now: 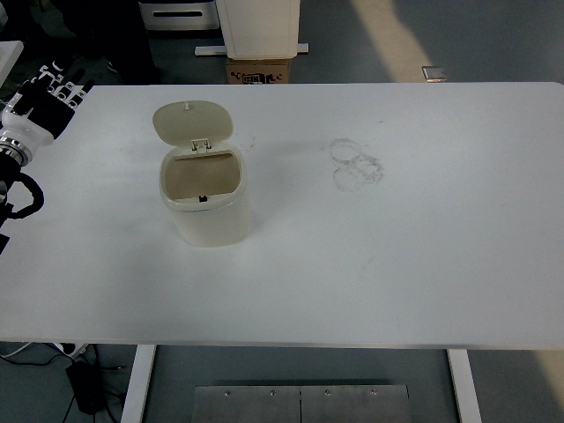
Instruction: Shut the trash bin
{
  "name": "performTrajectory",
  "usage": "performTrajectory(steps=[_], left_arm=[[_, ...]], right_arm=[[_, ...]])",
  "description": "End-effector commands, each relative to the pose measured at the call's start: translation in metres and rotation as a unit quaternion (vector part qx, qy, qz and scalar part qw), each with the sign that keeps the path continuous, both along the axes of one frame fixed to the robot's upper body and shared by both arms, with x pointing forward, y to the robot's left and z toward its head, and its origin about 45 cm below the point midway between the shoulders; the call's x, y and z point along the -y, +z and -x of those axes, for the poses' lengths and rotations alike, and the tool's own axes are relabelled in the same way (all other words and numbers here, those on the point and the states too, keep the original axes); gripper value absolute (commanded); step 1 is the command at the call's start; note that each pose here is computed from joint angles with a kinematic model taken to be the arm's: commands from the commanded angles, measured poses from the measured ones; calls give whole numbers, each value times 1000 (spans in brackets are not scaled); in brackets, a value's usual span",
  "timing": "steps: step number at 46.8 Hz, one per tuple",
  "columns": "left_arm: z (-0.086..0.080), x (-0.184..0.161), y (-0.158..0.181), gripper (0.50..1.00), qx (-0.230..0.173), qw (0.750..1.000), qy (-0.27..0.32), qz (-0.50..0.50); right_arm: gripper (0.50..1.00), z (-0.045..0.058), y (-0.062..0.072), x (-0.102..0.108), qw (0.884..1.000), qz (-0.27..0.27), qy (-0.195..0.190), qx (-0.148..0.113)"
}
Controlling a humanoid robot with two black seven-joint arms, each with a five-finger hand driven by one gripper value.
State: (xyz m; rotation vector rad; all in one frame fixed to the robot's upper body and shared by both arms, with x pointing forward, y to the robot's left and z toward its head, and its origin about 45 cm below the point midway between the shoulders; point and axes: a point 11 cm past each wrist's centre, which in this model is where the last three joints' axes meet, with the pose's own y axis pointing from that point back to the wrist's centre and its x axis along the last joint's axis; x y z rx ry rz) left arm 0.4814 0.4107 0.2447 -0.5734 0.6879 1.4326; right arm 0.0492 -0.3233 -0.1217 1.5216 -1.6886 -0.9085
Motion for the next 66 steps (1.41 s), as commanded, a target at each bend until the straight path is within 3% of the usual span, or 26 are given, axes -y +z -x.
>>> performTrajectory(steps=[1, 12, 20, 33, 42, 55, 66], left_arm=[[0, 1, 0, 1000, 0, 1000, -1, 0], [-5, 6, 9, 1000, 8, 1000, -6, -2], [-11, 28, 24, 1000, 19, 999, -30, 1], [-10, 24, 85, 1000, 56, 997, -45, -42], [-14, 21, 123, 1000, 68, 987, -69, -125], [-16, 29, 153, 1000, 58, 957, -121, -257], [-15, 75, 160, 1000, 40, 913, -206, -350]], right_arm=[[991, 0, 0, 0, 1000, 0, 0, 0], [991, 0, 0, 0, 1000, 0, 0, 0], [991, 0, 0, 0, 1000, 0, 0, 0], [991, 1, 0, 0, 1000, 0, -1, 0], [991, 0, 0, 0, 1000, 0, 0, 0], [991, 0, 0, 0, 1000, 0, 0, 0], [991, 0, 0, 0, 1000, 0, 0, 0]])
